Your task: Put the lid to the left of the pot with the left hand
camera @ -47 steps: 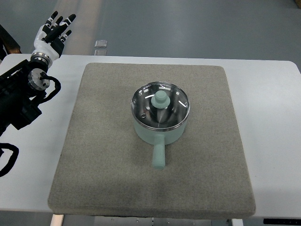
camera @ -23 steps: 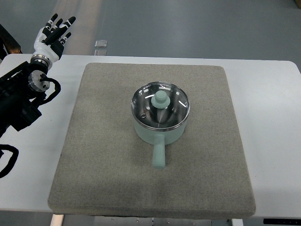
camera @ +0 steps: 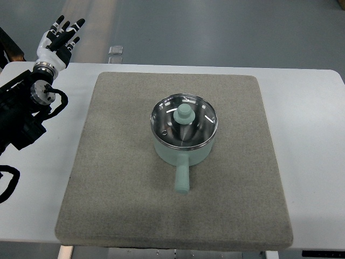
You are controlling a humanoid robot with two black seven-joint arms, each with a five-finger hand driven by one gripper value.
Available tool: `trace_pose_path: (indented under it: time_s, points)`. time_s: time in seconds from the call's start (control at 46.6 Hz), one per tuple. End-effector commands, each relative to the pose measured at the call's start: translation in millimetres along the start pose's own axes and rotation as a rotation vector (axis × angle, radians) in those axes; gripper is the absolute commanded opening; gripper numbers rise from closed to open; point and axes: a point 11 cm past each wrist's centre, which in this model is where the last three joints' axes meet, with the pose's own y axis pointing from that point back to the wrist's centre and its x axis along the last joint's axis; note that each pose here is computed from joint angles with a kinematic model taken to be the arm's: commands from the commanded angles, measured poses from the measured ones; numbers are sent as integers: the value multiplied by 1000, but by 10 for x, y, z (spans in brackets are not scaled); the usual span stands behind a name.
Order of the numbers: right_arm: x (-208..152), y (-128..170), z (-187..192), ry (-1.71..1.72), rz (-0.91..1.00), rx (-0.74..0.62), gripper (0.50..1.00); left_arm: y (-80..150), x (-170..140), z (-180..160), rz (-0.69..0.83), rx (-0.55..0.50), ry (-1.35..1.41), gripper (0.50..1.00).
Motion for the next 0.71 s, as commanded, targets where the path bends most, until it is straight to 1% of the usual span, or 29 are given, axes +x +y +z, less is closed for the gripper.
trace_pose_path:
  time_s: [0.0, 0.322, 0.494, 0.687]
  points:
    - [2, 0, 0, 0, 1, 0, 921, -6, -6, 20, -2, -3, 0, 996]
    - [2, 0, 0, 0, 1, 0, 921, -6, -29, 22, -20, 0, -4, 994]
    - [2, 0, 0, 0, 1, 0, 921, 17, -232, -67, -108, 37, -80, 994]
    - [2, 0, 0, 0, 1, 0, 921, 36, -366, -19, -198, 56, -204, 994]
